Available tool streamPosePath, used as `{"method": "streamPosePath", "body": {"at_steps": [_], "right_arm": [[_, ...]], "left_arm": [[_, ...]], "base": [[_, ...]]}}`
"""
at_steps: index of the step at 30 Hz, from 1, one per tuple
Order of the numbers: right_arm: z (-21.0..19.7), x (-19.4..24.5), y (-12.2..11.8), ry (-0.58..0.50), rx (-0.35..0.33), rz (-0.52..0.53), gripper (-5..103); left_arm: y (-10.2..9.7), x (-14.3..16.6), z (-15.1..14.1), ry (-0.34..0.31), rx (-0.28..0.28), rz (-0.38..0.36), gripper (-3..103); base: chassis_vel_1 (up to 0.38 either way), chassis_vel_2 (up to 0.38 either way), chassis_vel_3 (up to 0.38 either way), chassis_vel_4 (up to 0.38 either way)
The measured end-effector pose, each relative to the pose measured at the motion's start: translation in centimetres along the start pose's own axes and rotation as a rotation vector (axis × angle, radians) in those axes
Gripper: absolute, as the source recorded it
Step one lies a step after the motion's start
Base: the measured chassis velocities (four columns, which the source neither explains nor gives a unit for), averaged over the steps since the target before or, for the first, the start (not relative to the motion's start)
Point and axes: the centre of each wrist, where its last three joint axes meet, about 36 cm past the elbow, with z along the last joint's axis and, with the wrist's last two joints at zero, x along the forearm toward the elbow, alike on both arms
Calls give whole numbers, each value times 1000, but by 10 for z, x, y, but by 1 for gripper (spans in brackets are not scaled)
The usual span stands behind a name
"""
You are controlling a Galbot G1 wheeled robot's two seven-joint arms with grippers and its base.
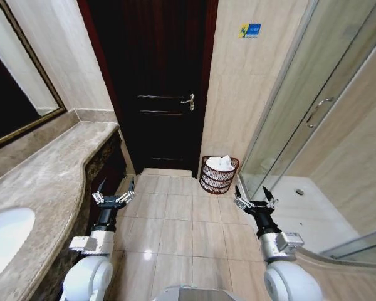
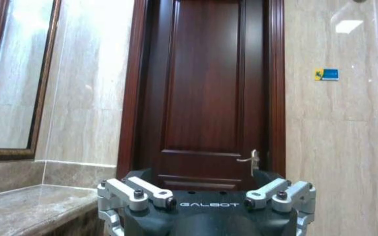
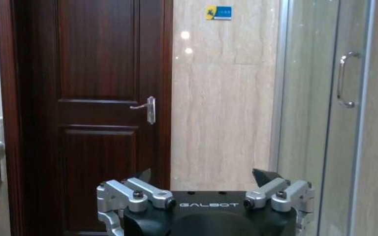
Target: Discard the used towel into the hamper.
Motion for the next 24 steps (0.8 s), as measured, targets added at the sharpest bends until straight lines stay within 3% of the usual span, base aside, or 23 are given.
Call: {"method": "streamPosePath", "body": {"at_steps": [9, 24], "right_arm": [[-2, 0, -1, -8, 2, -2, 100], [0, 0, 2, -26, -32, 18, 100]], "left_arm": [[0, 1, -1, 12, -27, 6, 100], [-1, 1, 0, -11, -15, 7, 100]], "base": [[66, -82, -79, 77], [47, -111, -104, 46]]}}
